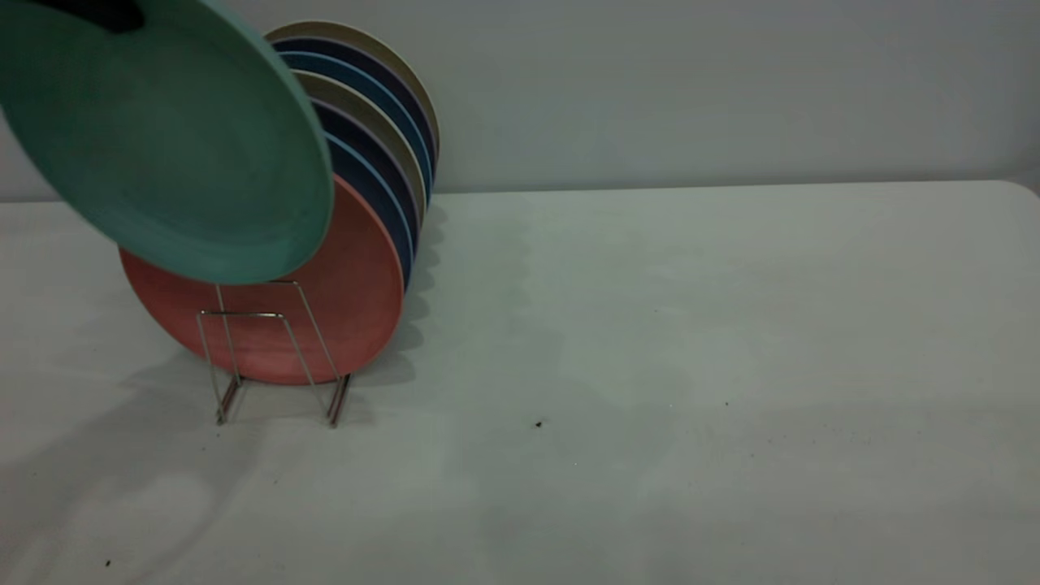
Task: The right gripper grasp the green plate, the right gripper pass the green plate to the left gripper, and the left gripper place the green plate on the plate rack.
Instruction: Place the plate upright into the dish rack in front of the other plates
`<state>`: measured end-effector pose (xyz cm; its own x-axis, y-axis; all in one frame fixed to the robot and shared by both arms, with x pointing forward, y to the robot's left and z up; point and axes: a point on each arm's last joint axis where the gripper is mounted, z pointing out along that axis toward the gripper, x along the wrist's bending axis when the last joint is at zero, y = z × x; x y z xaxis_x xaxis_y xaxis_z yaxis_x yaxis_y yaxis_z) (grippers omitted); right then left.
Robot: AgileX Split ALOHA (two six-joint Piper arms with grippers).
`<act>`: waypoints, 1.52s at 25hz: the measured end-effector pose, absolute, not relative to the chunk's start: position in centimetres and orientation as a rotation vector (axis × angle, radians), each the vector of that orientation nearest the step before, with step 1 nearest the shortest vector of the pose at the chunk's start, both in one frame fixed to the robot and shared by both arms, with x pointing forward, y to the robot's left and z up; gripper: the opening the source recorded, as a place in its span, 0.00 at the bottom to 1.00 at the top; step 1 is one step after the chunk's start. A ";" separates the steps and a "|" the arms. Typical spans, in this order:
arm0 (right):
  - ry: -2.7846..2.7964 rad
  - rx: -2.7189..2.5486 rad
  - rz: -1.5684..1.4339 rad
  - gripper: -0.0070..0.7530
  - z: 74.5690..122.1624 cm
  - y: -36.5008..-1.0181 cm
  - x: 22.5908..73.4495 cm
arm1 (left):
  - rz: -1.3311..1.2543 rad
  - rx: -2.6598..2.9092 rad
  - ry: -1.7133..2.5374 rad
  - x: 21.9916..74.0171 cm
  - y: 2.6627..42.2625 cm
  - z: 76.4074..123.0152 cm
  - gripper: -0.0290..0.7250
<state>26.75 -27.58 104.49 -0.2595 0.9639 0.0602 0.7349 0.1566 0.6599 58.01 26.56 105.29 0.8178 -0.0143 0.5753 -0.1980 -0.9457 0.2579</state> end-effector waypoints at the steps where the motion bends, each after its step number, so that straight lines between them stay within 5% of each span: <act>1: 2.039 1.597 0.848 0.53 104.5 -27.6 26.3 | 0.839 2.698 -0.156 58.0 26.6 105.2 0.15; 18: 1.864 1.517 0.887 0.53 104.2 -27.9 24.8 | 0.691 2.716 -0.108 59.1 26.4 102.0 0.15; 29: 1.846 1.535 0.887 0.53 104.2 -28.0 24.9 | 0.863 2.681 -0.138 57.8 26.5 105.8 0.15; 38: 1.837 1.542 0.882 0.53 104.2 -28.1 24.9 | 0.862 2.709 -0.186 59.0 26.7 104.0 0.15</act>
